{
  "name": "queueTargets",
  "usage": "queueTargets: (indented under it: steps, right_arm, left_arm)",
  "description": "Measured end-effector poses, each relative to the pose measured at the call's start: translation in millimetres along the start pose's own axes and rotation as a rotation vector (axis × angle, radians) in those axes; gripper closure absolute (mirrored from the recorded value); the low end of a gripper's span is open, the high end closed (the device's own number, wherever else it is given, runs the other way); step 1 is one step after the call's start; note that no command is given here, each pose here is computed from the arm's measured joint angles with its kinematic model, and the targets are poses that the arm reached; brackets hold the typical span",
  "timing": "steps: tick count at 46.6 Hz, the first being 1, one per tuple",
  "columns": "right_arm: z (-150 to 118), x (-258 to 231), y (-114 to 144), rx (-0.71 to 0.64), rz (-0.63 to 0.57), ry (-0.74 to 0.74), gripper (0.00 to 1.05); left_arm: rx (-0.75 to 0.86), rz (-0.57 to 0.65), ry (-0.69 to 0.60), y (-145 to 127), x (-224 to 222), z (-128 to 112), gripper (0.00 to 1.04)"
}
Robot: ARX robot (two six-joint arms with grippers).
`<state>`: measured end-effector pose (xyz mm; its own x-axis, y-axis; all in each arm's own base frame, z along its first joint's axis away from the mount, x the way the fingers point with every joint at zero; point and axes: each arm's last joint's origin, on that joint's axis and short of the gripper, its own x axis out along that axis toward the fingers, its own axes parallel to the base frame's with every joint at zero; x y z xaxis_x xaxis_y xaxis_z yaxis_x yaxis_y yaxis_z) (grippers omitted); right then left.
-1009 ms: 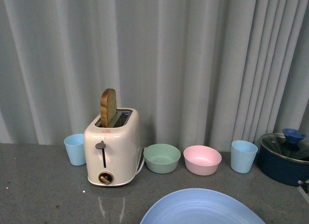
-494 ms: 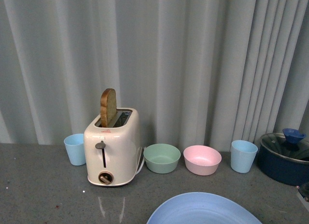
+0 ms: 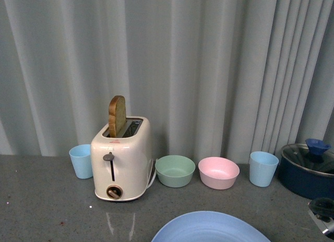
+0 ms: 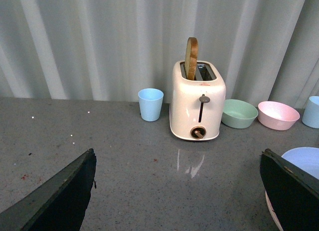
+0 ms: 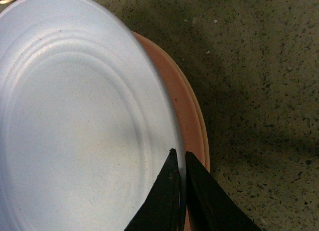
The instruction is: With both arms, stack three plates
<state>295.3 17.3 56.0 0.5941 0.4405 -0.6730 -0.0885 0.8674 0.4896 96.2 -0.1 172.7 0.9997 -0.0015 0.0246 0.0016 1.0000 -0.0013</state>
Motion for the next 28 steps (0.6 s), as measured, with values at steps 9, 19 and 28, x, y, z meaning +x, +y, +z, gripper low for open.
queueTargets:
  steps: [9, 19, 28]
  right_arm:
    - [-1, 0, -1, 0.003, -0.004, 0.015, 0.79]
    - [5, -10, 0, 0.000, 0.003, -0.015, 0.44]
    - [5, -45, 1, 0.008, 0.002, -0.067, 0.05]
  left_arm:
    - [0.000, 0.000, 0.000, 0, 0, 0, 0.07]
    - [0.000, 0.000, 0.000, 0, 0, 0, 0.07]
    - [0.000, 0.000, 0.000, 0, 0, 0, 0.07]
